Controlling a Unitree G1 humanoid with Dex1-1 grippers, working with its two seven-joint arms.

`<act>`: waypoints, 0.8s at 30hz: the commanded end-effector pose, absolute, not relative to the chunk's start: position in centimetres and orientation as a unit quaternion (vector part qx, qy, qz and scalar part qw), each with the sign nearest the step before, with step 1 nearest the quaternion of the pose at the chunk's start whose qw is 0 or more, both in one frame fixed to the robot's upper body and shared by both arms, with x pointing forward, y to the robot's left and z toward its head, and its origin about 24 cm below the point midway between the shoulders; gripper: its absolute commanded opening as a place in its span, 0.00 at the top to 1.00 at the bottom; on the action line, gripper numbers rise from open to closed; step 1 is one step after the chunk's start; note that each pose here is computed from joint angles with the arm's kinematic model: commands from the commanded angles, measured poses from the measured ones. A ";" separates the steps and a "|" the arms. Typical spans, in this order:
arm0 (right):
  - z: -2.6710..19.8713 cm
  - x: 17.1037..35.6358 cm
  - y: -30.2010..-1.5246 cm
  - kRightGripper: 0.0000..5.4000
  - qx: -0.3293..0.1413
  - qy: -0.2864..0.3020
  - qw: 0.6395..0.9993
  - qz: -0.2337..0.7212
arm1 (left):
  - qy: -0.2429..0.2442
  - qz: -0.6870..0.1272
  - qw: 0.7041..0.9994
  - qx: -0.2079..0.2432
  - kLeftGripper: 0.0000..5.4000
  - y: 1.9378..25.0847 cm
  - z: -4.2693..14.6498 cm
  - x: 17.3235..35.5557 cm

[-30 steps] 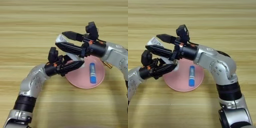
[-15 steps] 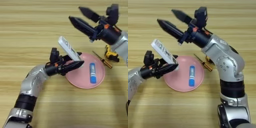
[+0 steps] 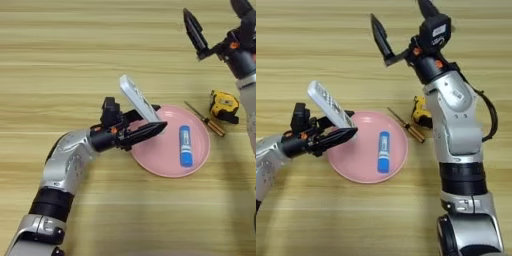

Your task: Move the objects on the table

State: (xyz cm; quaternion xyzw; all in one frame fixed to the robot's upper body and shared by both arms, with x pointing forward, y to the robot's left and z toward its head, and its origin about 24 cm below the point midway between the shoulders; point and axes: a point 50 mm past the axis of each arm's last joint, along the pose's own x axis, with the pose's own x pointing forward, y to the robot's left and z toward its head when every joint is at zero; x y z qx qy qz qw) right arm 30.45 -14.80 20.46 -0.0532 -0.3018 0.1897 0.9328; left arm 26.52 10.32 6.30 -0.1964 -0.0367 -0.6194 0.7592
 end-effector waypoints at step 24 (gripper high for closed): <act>12.8 33.4 -21.2 0.00 -0.180 -0.231 0.956 -0.012 | 0.000 -0.355 0.934 -0.028 0.47 15.9 3.6 31.4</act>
